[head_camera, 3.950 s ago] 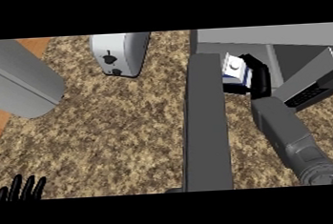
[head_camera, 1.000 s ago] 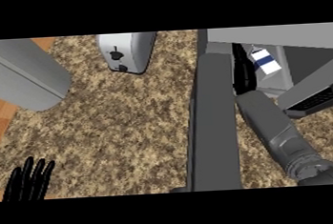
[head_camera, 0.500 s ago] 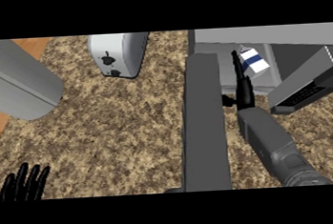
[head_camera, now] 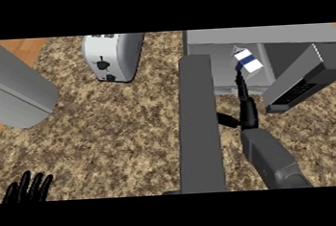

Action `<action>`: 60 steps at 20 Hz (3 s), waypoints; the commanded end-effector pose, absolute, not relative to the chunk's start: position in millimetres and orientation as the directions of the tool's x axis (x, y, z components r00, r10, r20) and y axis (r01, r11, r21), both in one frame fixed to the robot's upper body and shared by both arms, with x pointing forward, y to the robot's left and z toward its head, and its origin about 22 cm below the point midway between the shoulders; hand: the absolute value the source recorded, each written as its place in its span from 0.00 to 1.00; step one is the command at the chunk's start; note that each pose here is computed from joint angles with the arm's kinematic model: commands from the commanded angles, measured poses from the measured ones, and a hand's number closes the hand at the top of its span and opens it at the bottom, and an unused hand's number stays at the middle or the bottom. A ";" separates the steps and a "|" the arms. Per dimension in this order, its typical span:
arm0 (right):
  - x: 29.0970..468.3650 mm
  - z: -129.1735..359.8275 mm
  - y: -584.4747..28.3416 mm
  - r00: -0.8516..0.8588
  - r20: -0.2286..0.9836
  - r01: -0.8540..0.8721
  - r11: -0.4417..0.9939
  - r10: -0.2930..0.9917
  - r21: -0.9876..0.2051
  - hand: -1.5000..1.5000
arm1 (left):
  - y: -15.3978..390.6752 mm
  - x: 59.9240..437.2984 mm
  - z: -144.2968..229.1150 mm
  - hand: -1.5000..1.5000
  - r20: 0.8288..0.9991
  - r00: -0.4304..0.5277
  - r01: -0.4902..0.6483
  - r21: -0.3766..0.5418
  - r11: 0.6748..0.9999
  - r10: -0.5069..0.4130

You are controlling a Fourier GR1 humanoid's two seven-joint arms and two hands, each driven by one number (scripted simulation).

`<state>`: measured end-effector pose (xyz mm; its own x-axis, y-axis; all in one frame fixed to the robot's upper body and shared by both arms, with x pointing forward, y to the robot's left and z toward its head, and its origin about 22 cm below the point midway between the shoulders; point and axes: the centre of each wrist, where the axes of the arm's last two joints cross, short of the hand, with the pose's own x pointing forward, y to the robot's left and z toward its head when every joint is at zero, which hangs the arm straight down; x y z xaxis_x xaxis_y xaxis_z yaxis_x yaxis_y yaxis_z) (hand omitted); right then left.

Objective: Pick up the milk, place it into the microwave and close the microwave

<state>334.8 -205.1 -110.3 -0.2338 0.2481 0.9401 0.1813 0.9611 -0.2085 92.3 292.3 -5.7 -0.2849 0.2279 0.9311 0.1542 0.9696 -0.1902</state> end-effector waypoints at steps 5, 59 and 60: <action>293.8 -143.7 -217.5 -0.268 0.960 0.061 0.995 0.087 -0.073 0.00 | 288.0 89.6 -6.3 0.00 0.950 -0.234 0.172 -0.167 0.971 0.205; 131.8 -105.8 -444.9 -0.329 0.941 0.160 0.987 0.077 -0.025 0.00 | 50.4 220.6 -79.6 1.00 0.957 -0.116 0.848 0.235 0.475 -0.266; 141.5 -109.8 -439.3 -0.346 0.936 0.164 0.986 0.068 -0.012 0.00 | 45.9 223.1 -73.9 1.00 0.971 -0.130 0.856 0.211 0.471 -0.200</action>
